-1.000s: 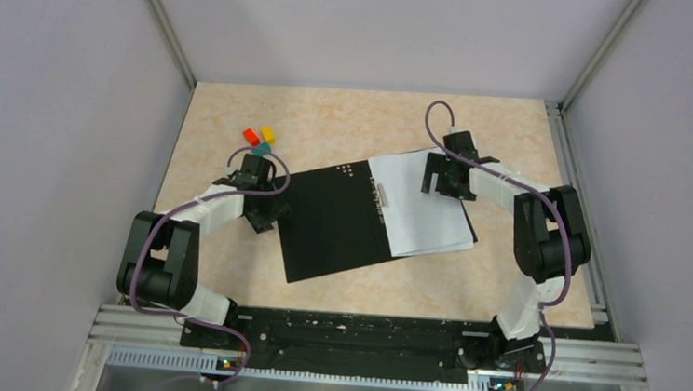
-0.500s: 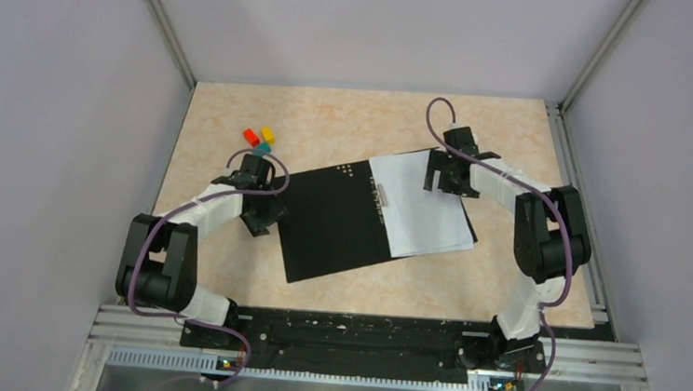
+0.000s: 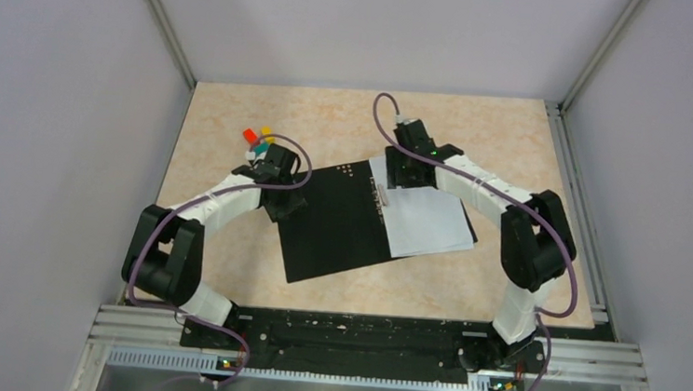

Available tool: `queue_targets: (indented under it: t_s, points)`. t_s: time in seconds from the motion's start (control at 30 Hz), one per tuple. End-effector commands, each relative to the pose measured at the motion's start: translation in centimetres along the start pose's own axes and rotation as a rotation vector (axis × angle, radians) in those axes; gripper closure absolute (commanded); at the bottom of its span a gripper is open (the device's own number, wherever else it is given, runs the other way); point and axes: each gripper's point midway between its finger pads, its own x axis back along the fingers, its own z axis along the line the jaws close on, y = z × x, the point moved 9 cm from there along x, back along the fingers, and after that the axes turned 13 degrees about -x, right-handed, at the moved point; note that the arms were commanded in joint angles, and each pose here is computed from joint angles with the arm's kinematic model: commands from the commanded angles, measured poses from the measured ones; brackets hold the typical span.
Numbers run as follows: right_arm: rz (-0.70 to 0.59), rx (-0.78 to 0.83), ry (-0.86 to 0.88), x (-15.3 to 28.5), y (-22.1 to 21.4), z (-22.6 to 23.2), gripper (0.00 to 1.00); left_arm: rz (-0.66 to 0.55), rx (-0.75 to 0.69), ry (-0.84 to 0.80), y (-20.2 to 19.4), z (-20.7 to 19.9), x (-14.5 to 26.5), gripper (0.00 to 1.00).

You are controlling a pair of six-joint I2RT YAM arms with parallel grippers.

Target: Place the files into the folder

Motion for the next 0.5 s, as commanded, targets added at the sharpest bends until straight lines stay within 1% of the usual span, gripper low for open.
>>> queue_targets:
  t_s: [0.0,0.1,0.17,0.27,0.37,0.47]
  points:
    - [-0.018,0.084,0.076,0.4,0.1,4.2,0.42,-0.047,0.04,0.017,1.2,-0.5,-0.4,0.48]
    - [0.006,0.11,0.092,-0.5,-0.4,5.4,0.44,-0.053,0.039,0.026,1.1,-0.3,-0.7,0.48]
    - [0.024,0.129,0.08,-1.2,-0.6,5.8,0.47,-0.052,0.045,0.028,1.0,-0.2,-0.8,0.48]
    - [0.043,0.152,0.035,-1.8,-0.9,5.7,0.51,-0.045,0.058,0.023,0.9,-0.1,-1.0,0.48]
    - [0.058,0.159,0.032,-2.3,-1.4,5.6,0.55,-0.047,0.065,0.023,0.8,-0.1,-1.0,0.48]
    - [0.082,0.163,0.037,-2.7,-1.9,5.6,0.64,-0.051,0.072,0.027,0.8,0.0,-1.0,0.48]
